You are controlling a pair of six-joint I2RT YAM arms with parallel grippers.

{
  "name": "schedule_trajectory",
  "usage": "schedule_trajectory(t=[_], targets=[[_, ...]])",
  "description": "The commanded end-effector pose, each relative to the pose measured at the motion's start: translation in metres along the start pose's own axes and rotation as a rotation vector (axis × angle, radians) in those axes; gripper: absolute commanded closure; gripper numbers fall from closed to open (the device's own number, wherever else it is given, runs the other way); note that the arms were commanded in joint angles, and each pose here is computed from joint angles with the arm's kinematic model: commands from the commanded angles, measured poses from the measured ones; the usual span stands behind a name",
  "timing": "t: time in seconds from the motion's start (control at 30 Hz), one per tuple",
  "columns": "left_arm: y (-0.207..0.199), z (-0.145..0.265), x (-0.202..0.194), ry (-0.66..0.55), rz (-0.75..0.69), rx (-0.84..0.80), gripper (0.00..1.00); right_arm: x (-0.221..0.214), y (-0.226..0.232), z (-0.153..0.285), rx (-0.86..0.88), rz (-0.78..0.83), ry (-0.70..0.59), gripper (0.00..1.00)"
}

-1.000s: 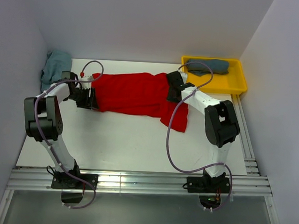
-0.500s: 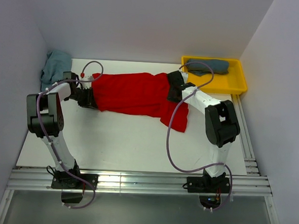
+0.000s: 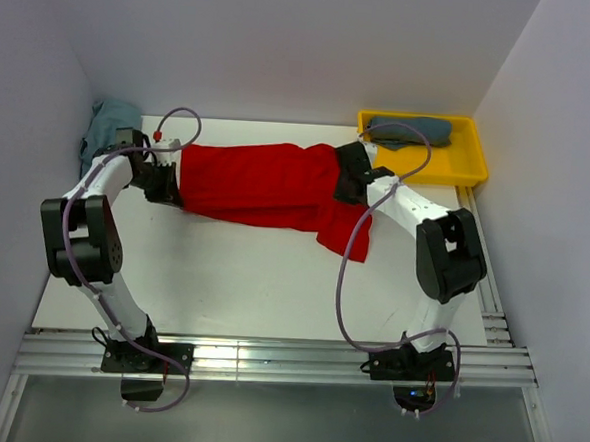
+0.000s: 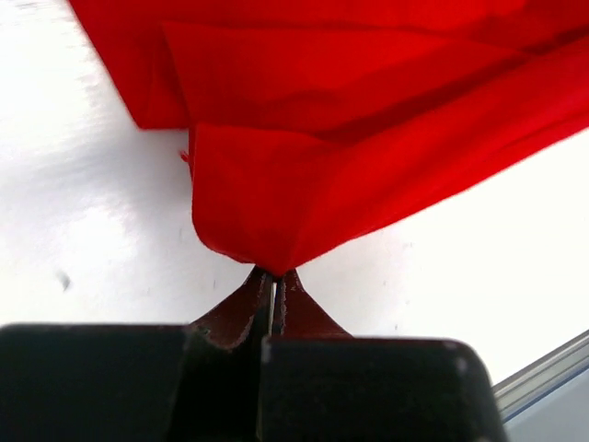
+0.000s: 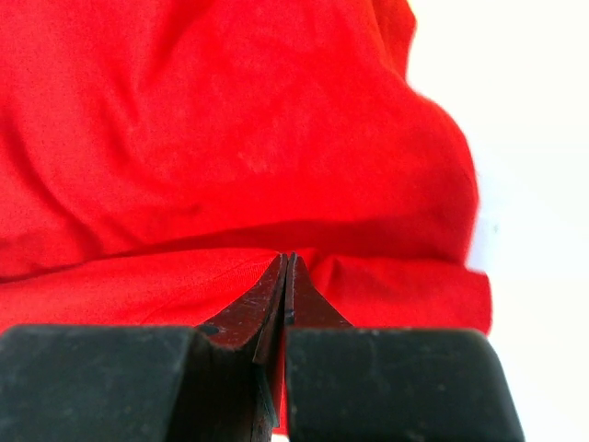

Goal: Roll the t-shirts
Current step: Flatten the tshirt

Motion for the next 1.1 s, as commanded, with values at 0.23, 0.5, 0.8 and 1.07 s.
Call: schedule_trajectory(t=[0.23,0.5,0.8,1.07], targets=[[0.000,0.032,-0.004,0.050,-0.115,0.116,1.00,-0.011,-0.018,0.026,0.019,0.001,-0.012,1.00],[0.011,0.024,-0.006,0.070,-0.097,0.141,1.00,-0.051,-0.017,0.050,0.056,0.016,-0.015,1.00],[0.009,0.023,-0.022,0.096,-0.119,0.130,1.00,-0.125,-0.024,0.085,0.084,0.021,0.021,1.00],[0.000,0.029,-0.052,0.130,-0.148,0.116,1.00,-0.152,-0.043,0.121,0.163,-0.070,-0.011,0.86]])
Point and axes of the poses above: each gripper's point midway between its finger pads, its own z axis back along the fingers, its own y axis along the line the jaws close on, x = y × z, the point moved 10 cm from there along z, back along the fingers, and after that the axes turned 2 degrees about -z, right-handed, at the moved point
